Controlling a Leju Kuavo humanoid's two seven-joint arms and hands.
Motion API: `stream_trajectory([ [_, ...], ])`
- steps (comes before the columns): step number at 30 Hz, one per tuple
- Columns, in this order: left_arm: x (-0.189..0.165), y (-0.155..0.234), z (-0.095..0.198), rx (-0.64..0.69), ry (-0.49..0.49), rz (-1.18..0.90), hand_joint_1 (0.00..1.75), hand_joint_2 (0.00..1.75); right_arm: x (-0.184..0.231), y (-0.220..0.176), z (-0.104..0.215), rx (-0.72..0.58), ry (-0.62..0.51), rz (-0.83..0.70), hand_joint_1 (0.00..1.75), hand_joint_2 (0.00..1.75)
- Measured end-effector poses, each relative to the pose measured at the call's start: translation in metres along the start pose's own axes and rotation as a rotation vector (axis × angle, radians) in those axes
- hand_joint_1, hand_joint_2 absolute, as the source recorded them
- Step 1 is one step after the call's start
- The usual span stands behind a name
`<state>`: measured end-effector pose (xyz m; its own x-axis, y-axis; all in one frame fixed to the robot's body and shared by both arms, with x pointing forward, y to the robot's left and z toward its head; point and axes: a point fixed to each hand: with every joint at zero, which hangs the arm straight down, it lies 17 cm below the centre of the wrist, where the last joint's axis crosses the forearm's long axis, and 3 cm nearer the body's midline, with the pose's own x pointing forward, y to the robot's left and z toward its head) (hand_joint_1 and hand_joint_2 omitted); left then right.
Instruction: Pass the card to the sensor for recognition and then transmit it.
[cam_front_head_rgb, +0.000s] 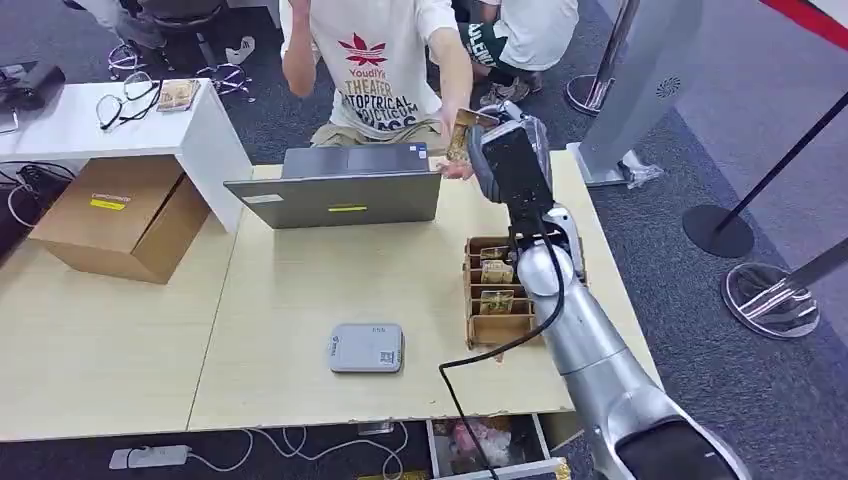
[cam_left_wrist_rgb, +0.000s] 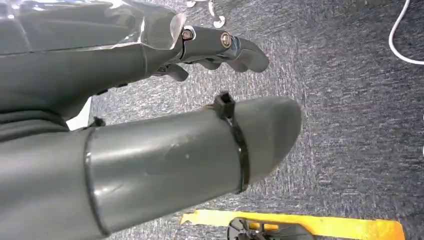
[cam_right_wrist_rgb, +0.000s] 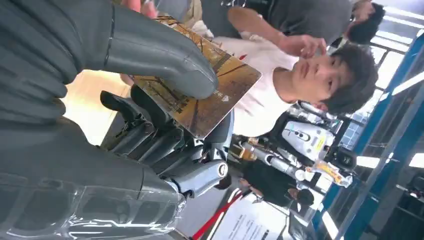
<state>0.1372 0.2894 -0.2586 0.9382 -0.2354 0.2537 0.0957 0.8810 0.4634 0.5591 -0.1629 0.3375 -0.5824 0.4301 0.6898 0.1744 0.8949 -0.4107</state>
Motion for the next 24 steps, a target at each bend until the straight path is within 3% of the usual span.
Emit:
stream_trajectory([
  [12,-0.003,0.001,-0.003,-0.032,0.024,0.011,0.0,0.0,-0.017,-0.011,-0.027,-0.005,0.038,0.095,1.71,1.75],
  [13,-0.003,0.002,-0.004,-0.031,0.025,0.012,0.0,0.0,-0.018,-0.01,-0.027,-0.002,0.04,0.096,0.98,1.75],
  [14,-0.004,0.002,-0.004,-0.029,0.027,0.015,0.0,0.0,-0.02,-0.009,-0.027,0.001,0.045,0.097,0.0,1.75],
  [24,-0.008,0.005,-0.004,-0.018,0.021,0.029,0.0,0.0,-0.026,0.009,-0.021,0.036,0.065,0.087,0.0,1.75],
])
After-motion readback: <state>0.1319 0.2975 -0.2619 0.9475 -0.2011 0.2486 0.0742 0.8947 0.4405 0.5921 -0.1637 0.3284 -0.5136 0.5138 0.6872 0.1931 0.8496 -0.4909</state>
